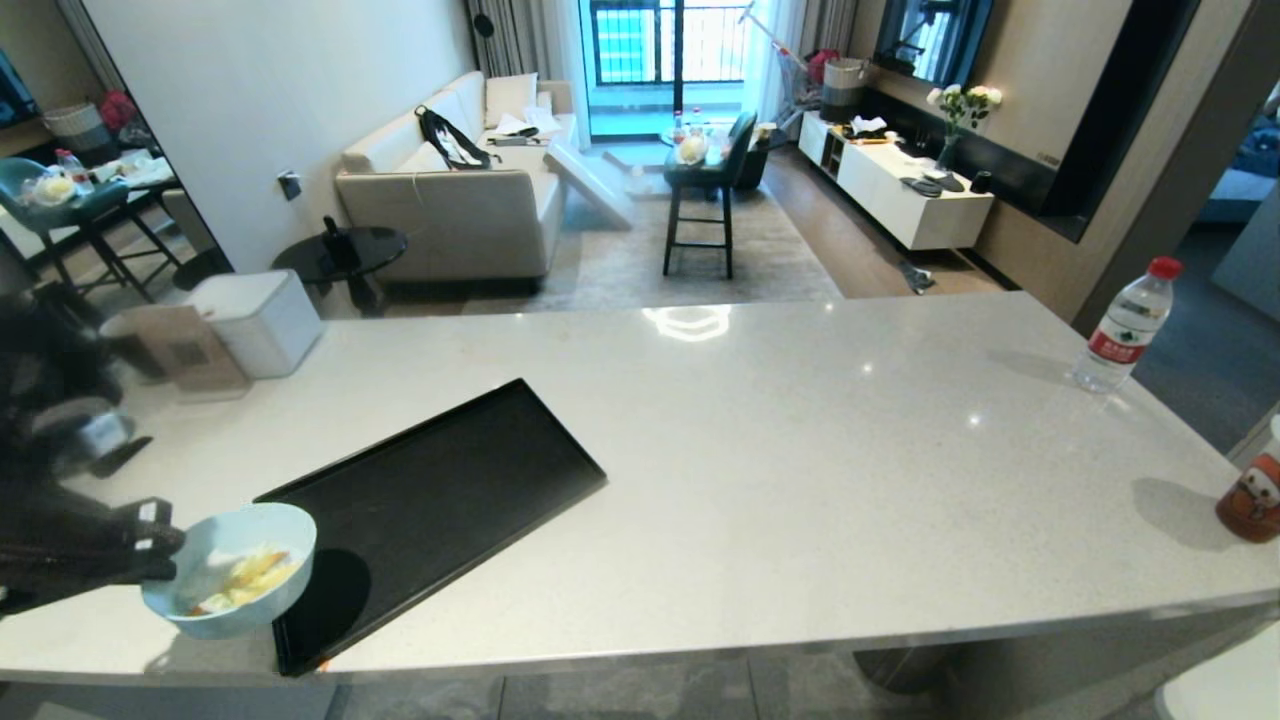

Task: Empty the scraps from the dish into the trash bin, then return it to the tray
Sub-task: Move the bowl over the trash can

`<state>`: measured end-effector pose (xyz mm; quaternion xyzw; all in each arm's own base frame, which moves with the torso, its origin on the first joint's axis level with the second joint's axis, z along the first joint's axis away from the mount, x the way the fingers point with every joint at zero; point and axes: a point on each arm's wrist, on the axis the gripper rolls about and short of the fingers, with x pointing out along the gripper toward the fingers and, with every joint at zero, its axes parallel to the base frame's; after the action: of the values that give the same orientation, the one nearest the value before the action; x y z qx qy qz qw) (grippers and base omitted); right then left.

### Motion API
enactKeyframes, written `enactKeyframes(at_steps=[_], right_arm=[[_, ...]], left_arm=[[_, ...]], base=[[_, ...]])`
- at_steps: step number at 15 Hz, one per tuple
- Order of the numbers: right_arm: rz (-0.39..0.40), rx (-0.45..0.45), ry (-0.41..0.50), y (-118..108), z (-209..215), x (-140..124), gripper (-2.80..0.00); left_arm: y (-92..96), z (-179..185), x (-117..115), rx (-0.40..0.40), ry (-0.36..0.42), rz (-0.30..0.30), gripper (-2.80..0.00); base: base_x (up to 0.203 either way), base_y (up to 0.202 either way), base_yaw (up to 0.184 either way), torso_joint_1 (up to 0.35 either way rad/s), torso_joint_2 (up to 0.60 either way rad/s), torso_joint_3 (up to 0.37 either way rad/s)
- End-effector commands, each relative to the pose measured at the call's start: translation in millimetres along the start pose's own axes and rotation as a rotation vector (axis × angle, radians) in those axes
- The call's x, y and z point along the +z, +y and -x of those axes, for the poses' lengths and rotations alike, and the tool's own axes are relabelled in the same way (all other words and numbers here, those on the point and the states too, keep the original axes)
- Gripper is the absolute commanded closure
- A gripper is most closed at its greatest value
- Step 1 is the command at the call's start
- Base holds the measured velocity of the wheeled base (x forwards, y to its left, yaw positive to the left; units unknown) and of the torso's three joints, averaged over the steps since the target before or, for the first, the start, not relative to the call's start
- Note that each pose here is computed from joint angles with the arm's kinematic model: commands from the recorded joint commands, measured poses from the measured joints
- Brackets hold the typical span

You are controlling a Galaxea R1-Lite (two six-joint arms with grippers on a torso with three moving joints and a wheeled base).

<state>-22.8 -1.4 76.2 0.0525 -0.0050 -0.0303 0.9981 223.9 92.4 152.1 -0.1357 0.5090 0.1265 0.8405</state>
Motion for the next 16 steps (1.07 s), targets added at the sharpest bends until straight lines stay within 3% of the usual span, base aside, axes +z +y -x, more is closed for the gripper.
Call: enactKeyframes(at_steps=[1,5,9,13,16], right_arm=[[-0.001,0.0,-0.001,0.0,0.0,0.0,0.0],[-0.001,0.0,-0.001,0.0,0.0,0.0,0.0],[-0.001,0.0,-0.001,0.0,0.0,0.0,0.0],[-0.001,0.0,-0.001,0.0,0.0,0.0,0.0],[-0.001,0.0,-0.001,0.0,0.0,0.0,0.0]], left_arm=[[7.9,16.2,-19.4,0.009,-0.024,0.004,0.0],[7.4,25.1,-56.1,-0.008,-0.002,0.013,0.0],[27.0,26.0,-76.7,0.037,0.023,0.071,0.0],[42.3,34.6,-92.0,0.02,0.044,0.102,0.0],[54.1,39.5,-104.9,0.011,0.06,0.083,0.0]], base=[[0.0,0.0,0.0,0.0,0.0,0.0],[0.0,0.0,0.0,0.0,0.0,0.0],[0.0,0.0,0.0,0.0,0.0,0.0],[0.0,0.0,0.0,0.0,0.0,0.0],[0.0,0.0,0.0,0.0,0.0,0.0]])
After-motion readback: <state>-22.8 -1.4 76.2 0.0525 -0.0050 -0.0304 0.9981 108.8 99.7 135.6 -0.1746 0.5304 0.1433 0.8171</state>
